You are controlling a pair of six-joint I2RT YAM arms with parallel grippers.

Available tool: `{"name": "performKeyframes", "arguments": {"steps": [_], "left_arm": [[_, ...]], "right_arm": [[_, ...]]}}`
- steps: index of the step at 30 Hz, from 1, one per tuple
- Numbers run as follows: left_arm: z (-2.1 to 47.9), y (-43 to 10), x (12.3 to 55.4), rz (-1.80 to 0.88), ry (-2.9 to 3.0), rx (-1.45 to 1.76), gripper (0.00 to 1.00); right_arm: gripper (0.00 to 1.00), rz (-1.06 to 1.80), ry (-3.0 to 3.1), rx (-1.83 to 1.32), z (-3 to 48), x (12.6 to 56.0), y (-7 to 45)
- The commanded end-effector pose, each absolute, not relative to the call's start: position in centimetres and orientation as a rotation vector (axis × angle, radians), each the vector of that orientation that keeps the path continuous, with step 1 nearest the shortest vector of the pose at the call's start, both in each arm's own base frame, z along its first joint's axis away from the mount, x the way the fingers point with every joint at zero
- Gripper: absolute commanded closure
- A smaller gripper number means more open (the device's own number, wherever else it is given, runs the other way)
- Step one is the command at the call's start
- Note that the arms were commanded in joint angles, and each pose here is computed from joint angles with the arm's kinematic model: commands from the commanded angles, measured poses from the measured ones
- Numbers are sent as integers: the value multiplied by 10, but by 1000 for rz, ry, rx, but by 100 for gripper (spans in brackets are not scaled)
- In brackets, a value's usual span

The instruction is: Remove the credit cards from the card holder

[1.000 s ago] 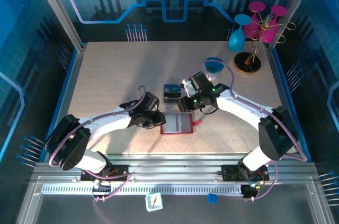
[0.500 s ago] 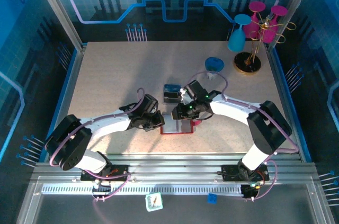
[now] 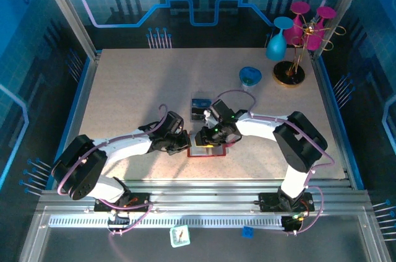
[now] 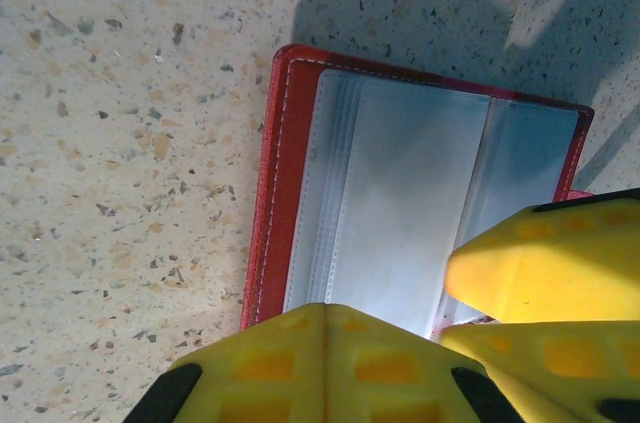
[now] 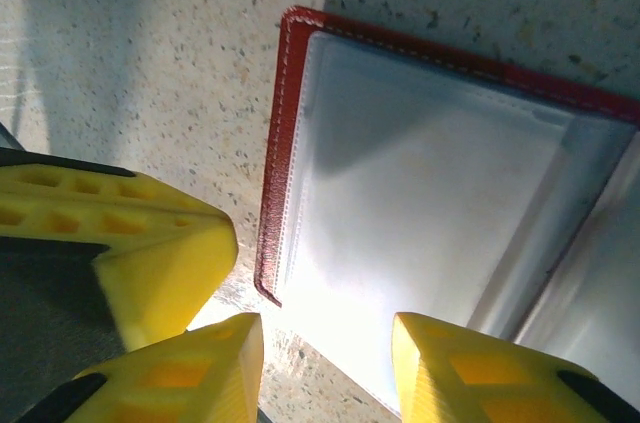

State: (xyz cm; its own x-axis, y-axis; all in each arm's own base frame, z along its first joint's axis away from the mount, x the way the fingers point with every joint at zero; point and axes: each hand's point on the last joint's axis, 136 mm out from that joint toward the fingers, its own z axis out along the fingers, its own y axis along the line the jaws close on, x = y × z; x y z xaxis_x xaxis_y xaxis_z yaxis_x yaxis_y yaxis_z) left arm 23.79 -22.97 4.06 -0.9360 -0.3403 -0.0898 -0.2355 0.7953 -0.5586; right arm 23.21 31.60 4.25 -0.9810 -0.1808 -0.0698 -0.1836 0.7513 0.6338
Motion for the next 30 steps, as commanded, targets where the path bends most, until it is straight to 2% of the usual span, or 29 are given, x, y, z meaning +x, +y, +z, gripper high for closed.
{"name": "performKeyframes", "arguments": {"steps": [1, 22, 30], "left_arm": [[36, -228, 234, -834, 2824, -460, 94], [30, -229, 234, -817, 2849, -460, 94], [29, -229, 234, -810, 2853, -460, 94]], "right_arm": [[61, 1096, 2937, -314, 44, 232, 327], [60, 1082, 2958, -319, 38, 233, 330], [60, 979, 3001, -323, 30, 231, 319]]}}
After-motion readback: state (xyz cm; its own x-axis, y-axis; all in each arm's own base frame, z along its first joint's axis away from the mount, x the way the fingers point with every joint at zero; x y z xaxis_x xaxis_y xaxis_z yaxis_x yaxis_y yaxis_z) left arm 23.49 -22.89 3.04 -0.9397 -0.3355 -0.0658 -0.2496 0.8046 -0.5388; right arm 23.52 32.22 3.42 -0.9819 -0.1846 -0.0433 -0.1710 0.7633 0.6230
